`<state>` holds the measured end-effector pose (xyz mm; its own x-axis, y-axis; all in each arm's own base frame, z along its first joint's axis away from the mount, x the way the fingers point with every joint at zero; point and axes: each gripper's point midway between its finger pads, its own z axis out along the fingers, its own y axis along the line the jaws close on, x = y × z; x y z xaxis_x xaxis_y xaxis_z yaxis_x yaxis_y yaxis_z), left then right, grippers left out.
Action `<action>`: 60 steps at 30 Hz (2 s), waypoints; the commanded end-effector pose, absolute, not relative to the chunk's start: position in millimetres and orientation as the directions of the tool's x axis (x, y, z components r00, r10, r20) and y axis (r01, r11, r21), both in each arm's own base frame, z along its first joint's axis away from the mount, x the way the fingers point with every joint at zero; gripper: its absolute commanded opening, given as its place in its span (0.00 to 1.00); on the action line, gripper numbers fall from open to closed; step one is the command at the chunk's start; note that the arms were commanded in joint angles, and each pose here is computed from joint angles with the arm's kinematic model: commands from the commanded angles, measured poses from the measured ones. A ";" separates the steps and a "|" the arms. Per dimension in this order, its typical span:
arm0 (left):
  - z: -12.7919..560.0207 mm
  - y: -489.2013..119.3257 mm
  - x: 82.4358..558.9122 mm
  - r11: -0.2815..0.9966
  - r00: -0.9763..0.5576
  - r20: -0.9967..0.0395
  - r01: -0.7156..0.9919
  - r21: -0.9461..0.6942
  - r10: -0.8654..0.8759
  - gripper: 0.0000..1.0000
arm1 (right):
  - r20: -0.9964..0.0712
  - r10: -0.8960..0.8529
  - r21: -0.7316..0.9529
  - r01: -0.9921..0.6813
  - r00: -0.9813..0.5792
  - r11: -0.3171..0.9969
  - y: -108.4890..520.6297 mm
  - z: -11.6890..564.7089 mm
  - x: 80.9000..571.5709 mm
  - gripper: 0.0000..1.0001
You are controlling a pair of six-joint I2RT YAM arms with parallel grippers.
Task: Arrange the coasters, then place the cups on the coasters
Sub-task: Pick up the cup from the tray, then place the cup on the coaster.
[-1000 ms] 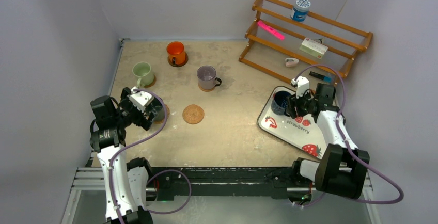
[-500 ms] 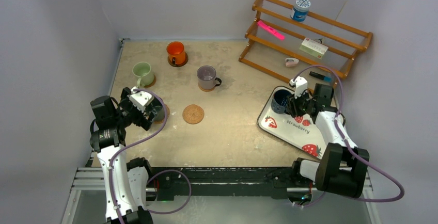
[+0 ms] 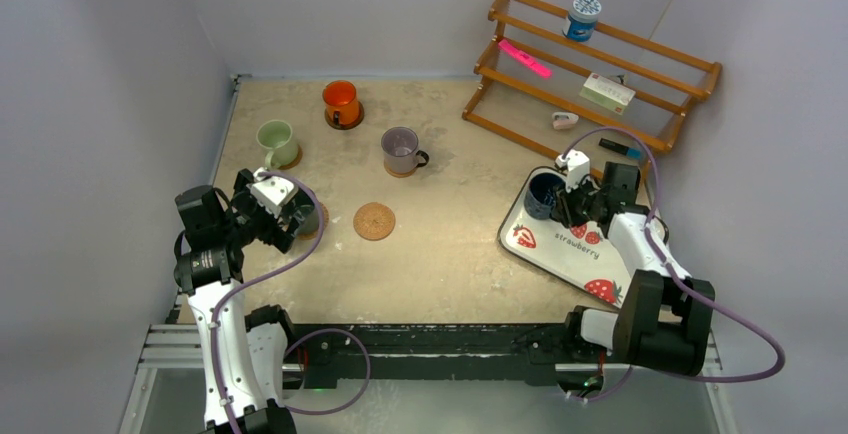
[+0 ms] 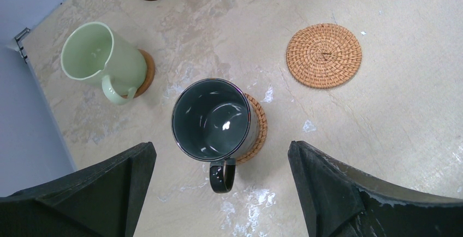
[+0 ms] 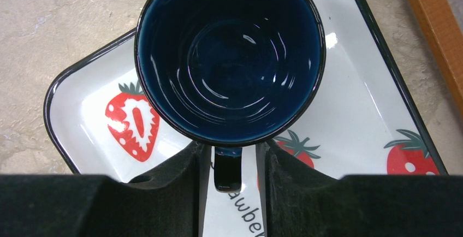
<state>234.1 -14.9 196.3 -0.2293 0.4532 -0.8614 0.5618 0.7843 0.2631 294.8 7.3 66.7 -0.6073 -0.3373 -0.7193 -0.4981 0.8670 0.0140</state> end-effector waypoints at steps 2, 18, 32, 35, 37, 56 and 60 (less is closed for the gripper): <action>203.2 -16.5 236.1 0.770 -0.192 -0.865 0.572 0.284 0.463 1.00 | -0.744 -0.348 0.007 -0.527 -0.570 0.850 14.3 72.3 299.9 0.26; 204.0 -16.7 235.7 0.769 -0.188 -0.865 0.570 0.288 0.464 1.00 | -0.833 -0.383 -0.113 -0.555 -0.399 0.824 22.2 137.2 296.0 0.00; 203.1 -15.5 236.7 0.774 -0.197 -0.866 0.566 0.283 0.460 1.00 | -0.886 -0.377 -0.107 -0.673 -0.270 0.732 74.3 197.7 291.6 0.00; 203.6 -14.4 237.4 0.778 -0.198 -0.866 0.560 0.285 0.460 1.00 | -0.892 -0.385 -0.104 -0.722 -0.236 0.684 102.9 209.9 290.5 0.00; 203.6 -14.2 237.4 0.779 -0.198 -0.866 0.558 0.287 0.460 1.00 | -0.899 -0.381 -0.098 -0.750 -0.216 0.655 118.2 220.8 292.2 0.00; 214.1 -11.6 232.9 0.795 -0.141 -0.869 0.493 0.354 0.474 1.00 | -0.900 -0.435 -0.183 -0.875 -0.035 0.449 249.4 234.8 313.9 0.00; 217.3 -16.8 229.7 0.782 -0.116 -0.872 0.508 0.360 0.476 1.00 | -0.895 -0.445 -0.181 -0.880 -0.039 0.440 267.6 218.8 322.9 0.00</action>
<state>229.5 -12.4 210.3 -0.1586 0.4795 -0.8631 0.5016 0.7921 0.3478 288.6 241.3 173.5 -0.1778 -0.5310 -0.8285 -0.9077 0.4137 -0.0703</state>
